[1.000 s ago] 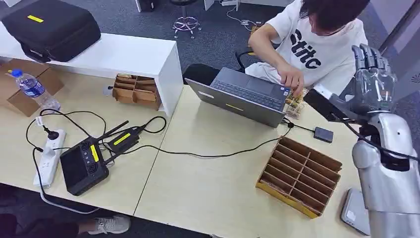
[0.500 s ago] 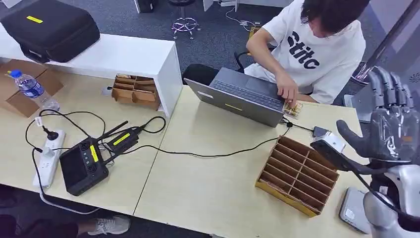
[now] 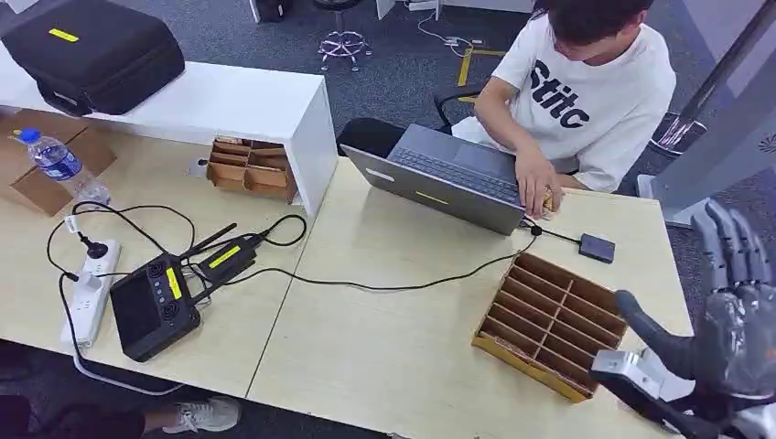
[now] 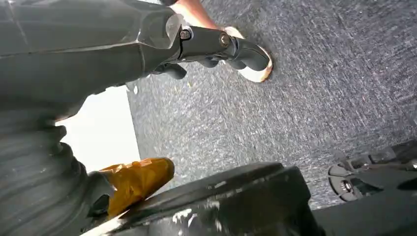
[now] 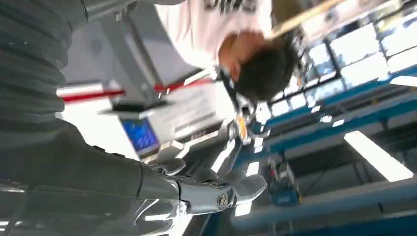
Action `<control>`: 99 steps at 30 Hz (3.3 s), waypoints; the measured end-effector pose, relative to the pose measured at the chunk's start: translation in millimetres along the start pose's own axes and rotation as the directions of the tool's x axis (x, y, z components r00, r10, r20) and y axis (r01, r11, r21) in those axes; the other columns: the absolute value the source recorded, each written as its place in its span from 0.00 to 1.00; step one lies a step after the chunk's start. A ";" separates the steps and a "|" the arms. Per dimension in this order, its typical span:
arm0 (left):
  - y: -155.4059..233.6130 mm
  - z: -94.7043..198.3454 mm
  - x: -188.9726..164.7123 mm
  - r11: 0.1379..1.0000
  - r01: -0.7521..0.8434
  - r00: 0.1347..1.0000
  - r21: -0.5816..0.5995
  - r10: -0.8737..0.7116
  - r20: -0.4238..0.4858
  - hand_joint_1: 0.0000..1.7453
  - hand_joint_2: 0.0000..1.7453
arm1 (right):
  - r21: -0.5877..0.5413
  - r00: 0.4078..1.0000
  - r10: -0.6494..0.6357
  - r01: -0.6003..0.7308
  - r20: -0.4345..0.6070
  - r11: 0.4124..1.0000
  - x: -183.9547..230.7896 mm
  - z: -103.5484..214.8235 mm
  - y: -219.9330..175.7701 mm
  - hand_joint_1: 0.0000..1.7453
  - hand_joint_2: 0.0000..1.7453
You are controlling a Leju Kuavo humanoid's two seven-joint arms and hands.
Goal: Pass the card to the sensor for recognition and then transmit it.
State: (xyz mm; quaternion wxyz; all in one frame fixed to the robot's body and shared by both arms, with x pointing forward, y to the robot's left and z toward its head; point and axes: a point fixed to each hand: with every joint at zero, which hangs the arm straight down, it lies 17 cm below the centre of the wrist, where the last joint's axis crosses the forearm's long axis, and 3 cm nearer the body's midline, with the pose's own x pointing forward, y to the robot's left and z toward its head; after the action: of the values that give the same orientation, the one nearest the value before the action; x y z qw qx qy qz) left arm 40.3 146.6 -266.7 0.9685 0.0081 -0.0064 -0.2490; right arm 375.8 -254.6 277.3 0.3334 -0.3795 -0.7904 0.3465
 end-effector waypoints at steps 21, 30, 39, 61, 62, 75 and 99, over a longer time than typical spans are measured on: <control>0.5 -1.1 -1.5 0.996 -0.092 0.996 0.002 0.092 0.004 0.00 1.00 | 0.100 0.945 -0.323 0.327 -0.055 0.940 36.2 80.9 19.9 0.00 1.00; 1.3 -1.2 -2.3 0.996 -0.093 0.996 0.007 0.093 0.002 0.00 1.00 | 0.164 0.967 -0.221 0.240 -0.124 0.957 24.7 90.9 39.5 0.00 1.00; 2.0 -1.4 -4.2 0.997 -0.083 0.997 0.012 0.083 -0.007 0.00 1.00 | 0.242 0.976 -0.036 0.088 -0.213 0.966 0.0 105.1 81.1 0.00 1.00; 2.0 -1.4 -4.4 0.997 -0.079 0.997 0.012 0.079 -0.008 0.00 1.00 | 0.350 0.965 0.076 0.017 -0.250 0.937 -17.0 123.0 111.6 0.00 1.00; 2.0 -1.4 -4.4 0.997 -0.079 0.997 0.012 0.079 -0.008 0.00 1.00 | 0.350 0.965 0.076 0.017 -0.250 0.937 -17.0 123.0 111.6 0.00 1.00; 1.4 -1.3 -6.3 0.998 -0.064 0.998 0.009 0.064 -0.017 0.00 1.00 | 0.469 0.945 0.190 -0.045 -0.265 0.882 -36.6 144.4 138.7 0.00 1.00; 1.0 -1.2 -6.6 0.998 -0.060 0.998 0.007 0.060 -0.018 0.00 1.00 | 0.533 0.941 0.205 -0.031 -0.271 0.845 -44.5 158.6 162.3 0.00 1.00</control>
State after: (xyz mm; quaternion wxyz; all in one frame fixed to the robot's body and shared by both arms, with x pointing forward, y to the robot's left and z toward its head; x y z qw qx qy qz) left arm 35.0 150.7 -268.0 0.9755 0.0132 0.0014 -0.2195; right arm 332.2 -261.7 50.4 0.5240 -0.3741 -0.5773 0.5022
